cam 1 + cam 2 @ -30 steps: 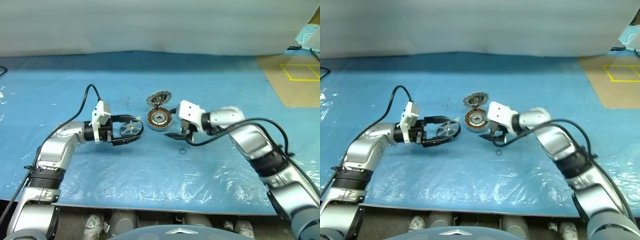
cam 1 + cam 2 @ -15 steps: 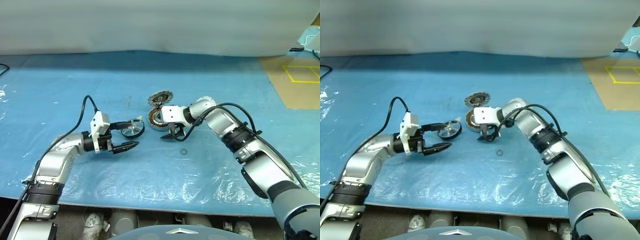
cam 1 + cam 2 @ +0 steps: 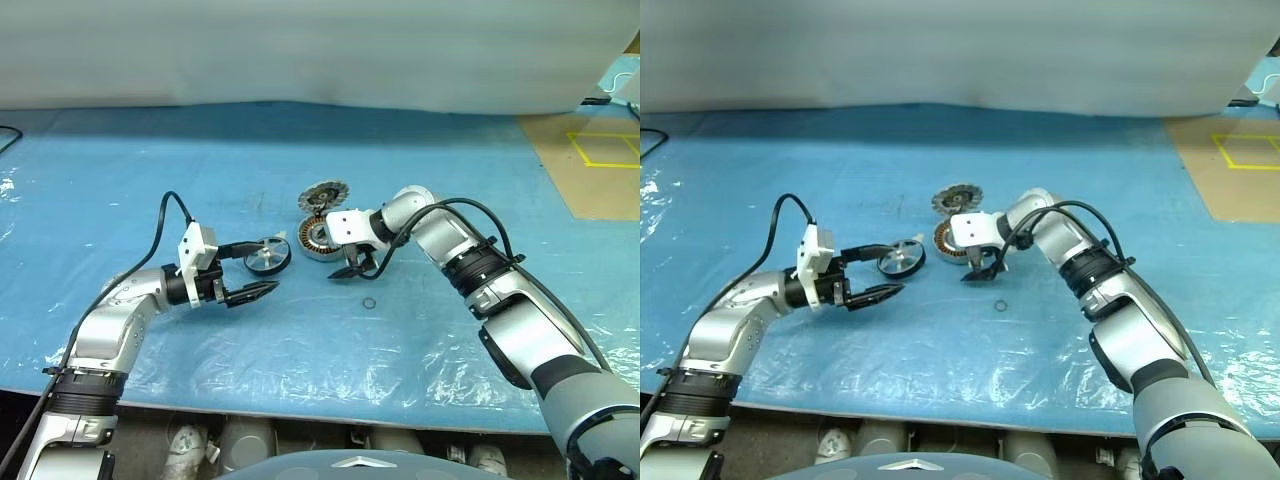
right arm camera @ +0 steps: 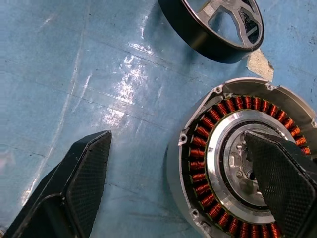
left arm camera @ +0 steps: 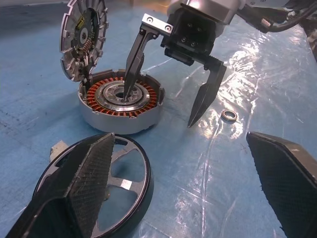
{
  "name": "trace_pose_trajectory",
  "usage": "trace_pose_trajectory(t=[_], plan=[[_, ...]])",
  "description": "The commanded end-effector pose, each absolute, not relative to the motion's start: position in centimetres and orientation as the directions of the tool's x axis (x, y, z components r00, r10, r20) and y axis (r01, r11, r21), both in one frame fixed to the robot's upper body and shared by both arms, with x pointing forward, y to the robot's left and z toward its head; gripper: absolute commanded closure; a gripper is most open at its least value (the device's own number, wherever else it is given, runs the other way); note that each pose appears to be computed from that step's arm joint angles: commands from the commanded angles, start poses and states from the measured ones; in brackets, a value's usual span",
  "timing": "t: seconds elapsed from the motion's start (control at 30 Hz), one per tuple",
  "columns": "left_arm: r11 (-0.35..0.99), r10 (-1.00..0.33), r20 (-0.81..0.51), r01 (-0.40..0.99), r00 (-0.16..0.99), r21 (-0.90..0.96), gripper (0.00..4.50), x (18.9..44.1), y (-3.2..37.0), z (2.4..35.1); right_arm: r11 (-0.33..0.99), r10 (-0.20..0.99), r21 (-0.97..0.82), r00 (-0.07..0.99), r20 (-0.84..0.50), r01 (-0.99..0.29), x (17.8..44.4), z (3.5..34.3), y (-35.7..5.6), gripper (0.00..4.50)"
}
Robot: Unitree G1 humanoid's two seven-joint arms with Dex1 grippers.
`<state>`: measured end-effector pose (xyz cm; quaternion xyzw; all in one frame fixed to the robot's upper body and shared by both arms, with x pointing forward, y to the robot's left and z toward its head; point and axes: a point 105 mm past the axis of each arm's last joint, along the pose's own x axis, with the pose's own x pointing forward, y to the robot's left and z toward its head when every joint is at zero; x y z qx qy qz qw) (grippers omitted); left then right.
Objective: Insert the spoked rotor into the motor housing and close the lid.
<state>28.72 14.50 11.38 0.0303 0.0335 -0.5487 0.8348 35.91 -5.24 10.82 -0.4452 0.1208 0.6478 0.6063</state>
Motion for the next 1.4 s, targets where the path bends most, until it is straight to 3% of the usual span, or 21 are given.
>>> trace_pose_trajectory(t=[0.03, 0.93, 1.2, 1.4], plan=[[0.370, -0.926, -0.060, 0.928, 0.372, 0.039, 0.00, 28.8, 13.8, 12.2, -0.190, 0.721, -0.437, 0.177, -0.670, -0.879, 36.6, 13.2, -5.1, 0.02], [0.370, -0.926, -0.043, 0.926, 0.374, 0.077, 0.00, 29.3, 13.0, 12.3, -0.274, 0.613, -0.476, 0.230, -0.756, -0.836, 37.2, 10.0, -6.0, 0.02], [0.364, -0.930, -0.032, 0.929, 0.367, 0.072, 0.00, 29.3, 12.3, 12.2, -0.358, 0.587, -0.492, 0.219, -0.779, -0.793, 37.0, 10.2, -5.3, 2.52], [0.358, -0.933, -0.025, 0.931, 0.360, 0.066, 0.00, 29.3, 12.0, 12.1, -0.405, 0.598, -0.459, 0.151, -0.787, -0.790, 35.5, 11.3, -4.1, 2.52]])
